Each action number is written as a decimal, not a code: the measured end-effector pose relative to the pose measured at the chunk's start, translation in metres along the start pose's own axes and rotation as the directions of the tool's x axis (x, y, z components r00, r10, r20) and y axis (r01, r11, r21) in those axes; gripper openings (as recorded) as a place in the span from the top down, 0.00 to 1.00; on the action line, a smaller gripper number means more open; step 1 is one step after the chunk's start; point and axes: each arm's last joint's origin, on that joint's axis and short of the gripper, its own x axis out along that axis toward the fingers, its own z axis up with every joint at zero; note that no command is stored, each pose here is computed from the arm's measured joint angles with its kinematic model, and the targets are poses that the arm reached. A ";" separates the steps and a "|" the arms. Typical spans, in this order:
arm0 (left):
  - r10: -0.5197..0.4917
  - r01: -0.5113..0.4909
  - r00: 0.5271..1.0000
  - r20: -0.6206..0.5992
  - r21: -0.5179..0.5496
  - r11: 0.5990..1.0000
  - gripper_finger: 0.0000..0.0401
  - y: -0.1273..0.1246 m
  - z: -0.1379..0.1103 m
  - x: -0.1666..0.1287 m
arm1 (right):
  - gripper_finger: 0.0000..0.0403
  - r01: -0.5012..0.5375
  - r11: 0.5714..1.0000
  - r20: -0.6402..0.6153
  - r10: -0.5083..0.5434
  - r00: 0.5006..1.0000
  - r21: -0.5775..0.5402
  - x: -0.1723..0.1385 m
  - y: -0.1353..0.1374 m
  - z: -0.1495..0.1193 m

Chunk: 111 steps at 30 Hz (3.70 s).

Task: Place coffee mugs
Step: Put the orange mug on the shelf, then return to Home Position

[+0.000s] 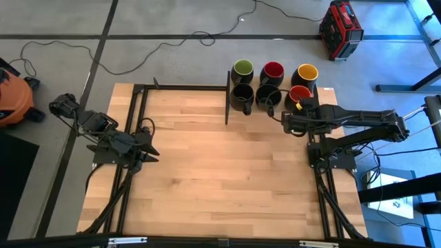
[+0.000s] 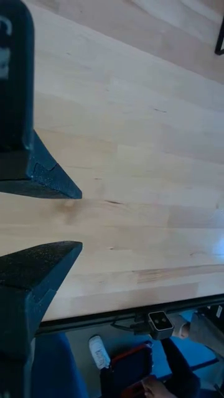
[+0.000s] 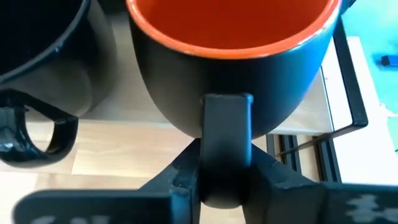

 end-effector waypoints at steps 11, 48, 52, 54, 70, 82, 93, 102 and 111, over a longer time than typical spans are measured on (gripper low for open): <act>0.000 0.000 1.000 0.000 0.000 1.000 0.71 0.000 0.000 0.000 | 0.77 -0.005 1.000 0.051 0.004 0.999 0.012 0.000 0.002 0.001; 0.003 -0.003 1.000 0.002 0.000 1.000 0.71 0.000 0.000 0.000 | 0.43 0.000 1.000 -0.012 -0.001 1.000 -0.026 -0.002 -0.003 0.001; 0.003 -0.003 1.000 0.003 0.000 1.000 0.71 0.000 0.000 0.000 | 0.39 -0.014 0.999 -0.019 0.013 1.000 -0.043 -0.012 -0.004 0.009; 0.001 -0.001 1.000 0.000 0.000 1.000 0.71 0.000 0.000 0.000 | 0.39 -0.021 0.999 -0.024 0.020 1.000 -0.044 -0.020 -0.006 0.015; -0.037 0.033 0.998 0.050 0.076 0.997 0.71 -0.004 0.005 0.000 | 0.39 -0.573 0.804 -0.090 0.566 0.819 -0.156 -0.093 0.024 0.023; -0.292 0.227 0.913 0.286 0.238 0.944 0.86 -0.019 0.026 0.003 | 0.65 -0.824 0.371 -0.073 0.895 0.441 -0.427 -0.102 0.074 -0.026; -0.279 0.177 0.843 0.459 0.254 0.951 1.00 0.000 0.018 0.011 | 0.94 -0.884 -0.094 -0.036 0.996 -0.087 -0.458 -0.090 0.046 -0.037; -0.200 0.106 0.821 0.535 0.202 0.974 0.95 0.009 0.014 0.002 | 0.96 -0.872 -0.103 0.013 0.992 -0.124 -0.479 -0.071 0.020 -0.042; -0.214 -0.007 0.799 0.563 0.364 0.931 0.96 0.010 0.012 0.009 | 0.96 -0.798 -0.166 -0.051 0.985 -0.167 -0.580 -0.066 0.020 -0.048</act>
